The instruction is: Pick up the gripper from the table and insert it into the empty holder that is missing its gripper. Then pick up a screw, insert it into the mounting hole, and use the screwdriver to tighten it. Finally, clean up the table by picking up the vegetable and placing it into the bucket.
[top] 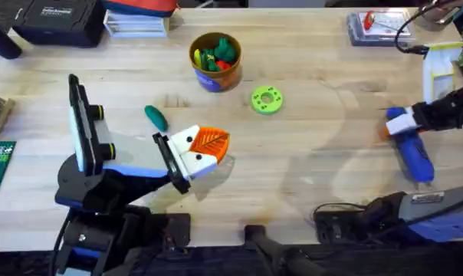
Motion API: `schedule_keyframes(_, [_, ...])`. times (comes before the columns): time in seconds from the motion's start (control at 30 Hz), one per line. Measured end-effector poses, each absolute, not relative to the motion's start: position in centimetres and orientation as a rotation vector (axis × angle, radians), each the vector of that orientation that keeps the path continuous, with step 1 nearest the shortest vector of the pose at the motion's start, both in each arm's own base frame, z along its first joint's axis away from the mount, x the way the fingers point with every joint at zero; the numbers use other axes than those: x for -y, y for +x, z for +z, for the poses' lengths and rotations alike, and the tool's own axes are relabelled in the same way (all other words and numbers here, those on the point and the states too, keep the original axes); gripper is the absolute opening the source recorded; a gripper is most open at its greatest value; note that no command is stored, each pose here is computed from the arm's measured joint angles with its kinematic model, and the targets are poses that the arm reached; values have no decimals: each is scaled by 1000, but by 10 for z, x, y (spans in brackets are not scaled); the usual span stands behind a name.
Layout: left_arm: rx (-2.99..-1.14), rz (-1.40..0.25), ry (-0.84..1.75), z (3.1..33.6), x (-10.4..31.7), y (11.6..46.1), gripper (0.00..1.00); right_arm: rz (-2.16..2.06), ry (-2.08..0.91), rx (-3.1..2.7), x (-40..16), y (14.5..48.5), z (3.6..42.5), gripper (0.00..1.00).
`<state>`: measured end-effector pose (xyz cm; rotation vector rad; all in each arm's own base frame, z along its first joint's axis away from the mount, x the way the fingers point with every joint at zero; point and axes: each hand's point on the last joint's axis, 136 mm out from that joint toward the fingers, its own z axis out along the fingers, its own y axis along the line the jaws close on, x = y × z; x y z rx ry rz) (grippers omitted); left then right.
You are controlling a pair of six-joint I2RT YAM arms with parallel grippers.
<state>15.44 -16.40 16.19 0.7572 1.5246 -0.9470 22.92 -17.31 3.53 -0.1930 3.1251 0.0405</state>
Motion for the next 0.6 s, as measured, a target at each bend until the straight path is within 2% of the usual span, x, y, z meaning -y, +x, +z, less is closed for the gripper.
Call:
schedule_keyframes(0.17, [-1525, -947, 757, 162, 164, 154, 5, 46, -202, -3119, 173, 231, 34, 45])
schedule_keyframes(0.43, [-1524, -947, 757, 162, 164, 154, 5, 45, -167, -3113, 173, 233, 34, 26])
schedule_keyframes(0.6, [-1524, -947, 757, 162, 164, 154, 5, -72, -34, -3012, 186, 252, 53, 26])
